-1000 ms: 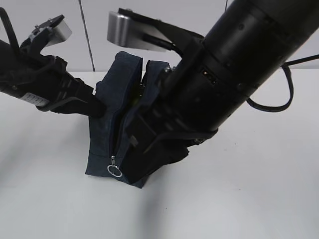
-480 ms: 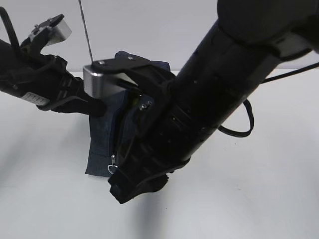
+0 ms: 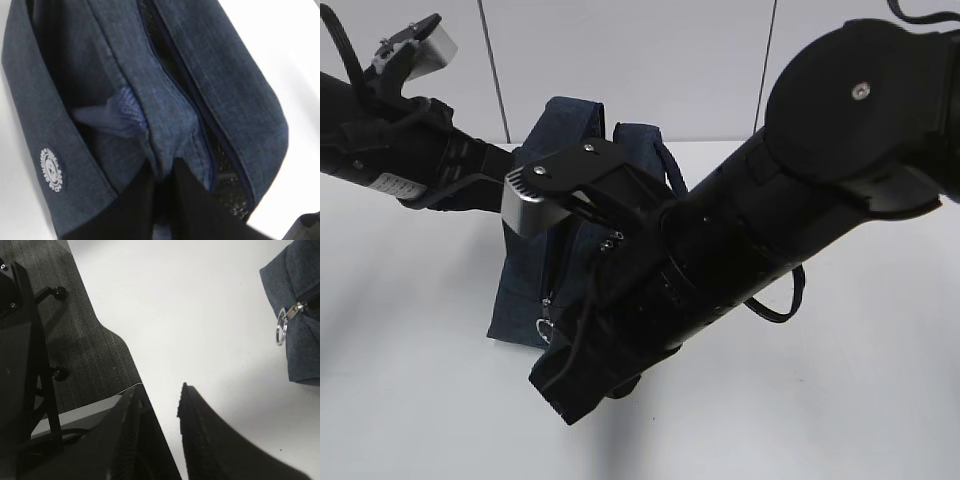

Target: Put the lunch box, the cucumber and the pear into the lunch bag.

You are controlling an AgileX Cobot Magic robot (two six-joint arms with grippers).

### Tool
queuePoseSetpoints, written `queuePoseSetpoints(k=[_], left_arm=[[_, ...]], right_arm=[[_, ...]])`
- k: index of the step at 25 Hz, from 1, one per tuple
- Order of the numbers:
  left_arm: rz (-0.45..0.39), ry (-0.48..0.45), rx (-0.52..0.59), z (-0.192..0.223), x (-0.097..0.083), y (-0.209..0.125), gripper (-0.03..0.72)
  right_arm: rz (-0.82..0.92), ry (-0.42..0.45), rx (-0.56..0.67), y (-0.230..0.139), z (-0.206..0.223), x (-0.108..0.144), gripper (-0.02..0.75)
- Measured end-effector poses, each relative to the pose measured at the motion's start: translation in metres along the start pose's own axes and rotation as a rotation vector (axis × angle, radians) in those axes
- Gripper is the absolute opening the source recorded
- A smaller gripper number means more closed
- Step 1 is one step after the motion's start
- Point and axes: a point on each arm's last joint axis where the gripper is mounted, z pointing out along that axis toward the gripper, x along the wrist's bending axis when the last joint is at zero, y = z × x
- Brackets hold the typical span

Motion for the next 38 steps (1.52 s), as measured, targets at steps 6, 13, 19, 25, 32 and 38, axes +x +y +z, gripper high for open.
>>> queuePoseSetpoints(k=[6,13,19,25,32,38], left_arm=[[0.000,0.004,-0.004,0.000,0.000,0.000,0.004],[-0.006,0.005,0.009,0.004,0.003,-0.001,0.004],[-0.009,0.005,0.014,0.006,0.004,-0.001,0.004],[-0.009,0.006,0.015,0.007,0.004,-0.002,0.004],[-0.012,0.010,0.015,0.009,0.005,-0.002,0.004],[-0.011,0.012,0.014,0.009,0.005,-0.001,0.004]], right_arm=[[0.000,0.031,0.025,-0.003,0.000,0.003,0.247],[0.006,-0.075,-0.040,-0.019,0.013,-0.009,0.245],[-0.047,-0.078,-0.138,-0.033,0.024,-0.012,0.244],[-0.060,-0.061,-0.194,-0.037,0.052,-0.023,0.243],[-0.110,-0.137,-0.195,-0.041,0.067,-0.037,0.243],[-0.114,-0.184,-0.164,-0.046,0.072,-0.043,0.243]])
